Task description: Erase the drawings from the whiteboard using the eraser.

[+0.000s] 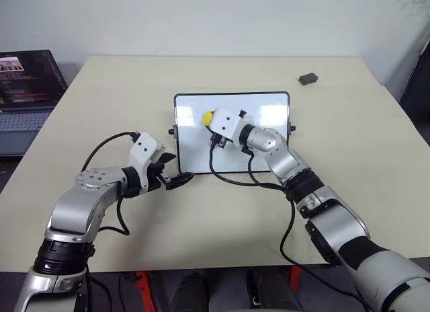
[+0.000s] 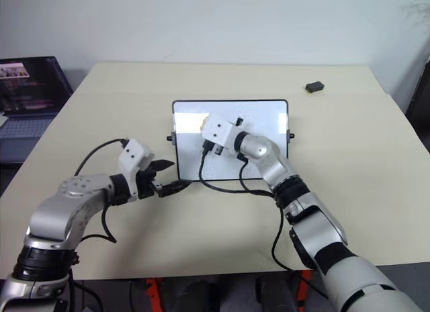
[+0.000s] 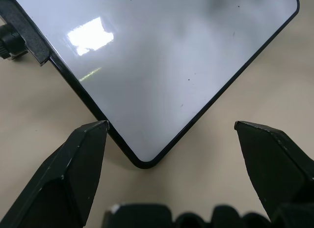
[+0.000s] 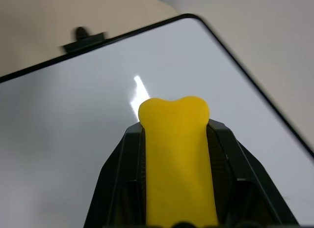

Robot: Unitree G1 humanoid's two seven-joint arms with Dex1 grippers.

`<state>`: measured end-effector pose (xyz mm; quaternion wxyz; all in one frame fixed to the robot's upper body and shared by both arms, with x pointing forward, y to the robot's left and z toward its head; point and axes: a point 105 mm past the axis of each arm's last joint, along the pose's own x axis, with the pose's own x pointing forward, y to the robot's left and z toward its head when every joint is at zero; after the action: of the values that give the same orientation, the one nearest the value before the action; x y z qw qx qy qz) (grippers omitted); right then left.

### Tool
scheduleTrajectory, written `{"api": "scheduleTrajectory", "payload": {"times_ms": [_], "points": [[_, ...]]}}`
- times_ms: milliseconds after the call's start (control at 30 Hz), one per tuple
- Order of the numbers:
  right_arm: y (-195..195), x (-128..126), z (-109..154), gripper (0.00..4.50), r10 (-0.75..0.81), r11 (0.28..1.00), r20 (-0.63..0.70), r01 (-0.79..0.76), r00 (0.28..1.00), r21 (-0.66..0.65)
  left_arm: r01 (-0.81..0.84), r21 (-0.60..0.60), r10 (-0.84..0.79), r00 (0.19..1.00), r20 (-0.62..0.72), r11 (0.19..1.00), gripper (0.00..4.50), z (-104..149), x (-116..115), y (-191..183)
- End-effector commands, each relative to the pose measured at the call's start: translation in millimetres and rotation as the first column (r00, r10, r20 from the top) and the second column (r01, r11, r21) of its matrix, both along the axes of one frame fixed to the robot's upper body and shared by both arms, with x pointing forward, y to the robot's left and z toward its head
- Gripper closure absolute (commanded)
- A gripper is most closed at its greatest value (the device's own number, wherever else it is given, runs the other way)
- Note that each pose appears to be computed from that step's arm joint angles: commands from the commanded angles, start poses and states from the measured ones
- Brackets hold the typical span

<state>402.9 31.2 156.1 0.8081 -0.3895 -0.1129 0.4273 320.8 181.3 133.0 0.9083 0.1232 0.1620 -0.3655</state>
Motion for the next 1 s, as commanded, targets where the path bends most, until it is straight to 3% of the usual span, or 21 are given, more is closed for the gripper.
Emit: {"api": "scheduleTrajectory", "payload": {"times_ms": [33,167,333,433,600,833,900,1000], "points": [[-4,-13,-49,3.23,0.022,0.990,-0.121,-0.038,0.992,-0.133,0.030,0.004,-0.030,0.998,0.057,1.000,0.00,13,-3,-5],[2,-20,-52,3.23,0.033,0.991,-0.136,-0.050,0.990,-0.124,0.031,0.001,-0.031,0.998,0.056,1.000,0.00,12,-2,-6],[1,-11,-6,3.23,0.008,1.000,-0.051,-0.008,0.999,0.007,0.034,-0.002,-0.034,0.998,0.056,0.999,0.00,12,-2,-7],[-9,-19,22,3.23,0.016,0.993,-0.044,-0.011,0.999,0.114,0.030,-0.005,-0.030,0.998,0.061,1.000,0.00,11,-2,-5],[-42,-40,39,3.23,-0.022,0.967,-0.094,0.045,0.995,0.252,0.037,-0.057,-0.032,0.995,0.098,0.998,0.00,14,-7,-10],[-87,-65,43,3.23,-0.112,0.911,-0.215,0.187,0.970,0.368,0.148,-0.097,-0.135,0.982,0.128,0.984,0.00,16,-27,-27],[-120,-83,37,3.23,-0.195,0.841,-0.321,0.327,0.927,0.431,0.230,-0.136,-0.208,0.965,0.159,0.964,0.00,25,-40,-36],[-167,-102,18,3.23,-0.366,0.746,-0.424,0.533,0.829,0.398,0.318,-0.174,-0.284,0.938,0.197,0.932,0.00,33,-50,-49]]}}
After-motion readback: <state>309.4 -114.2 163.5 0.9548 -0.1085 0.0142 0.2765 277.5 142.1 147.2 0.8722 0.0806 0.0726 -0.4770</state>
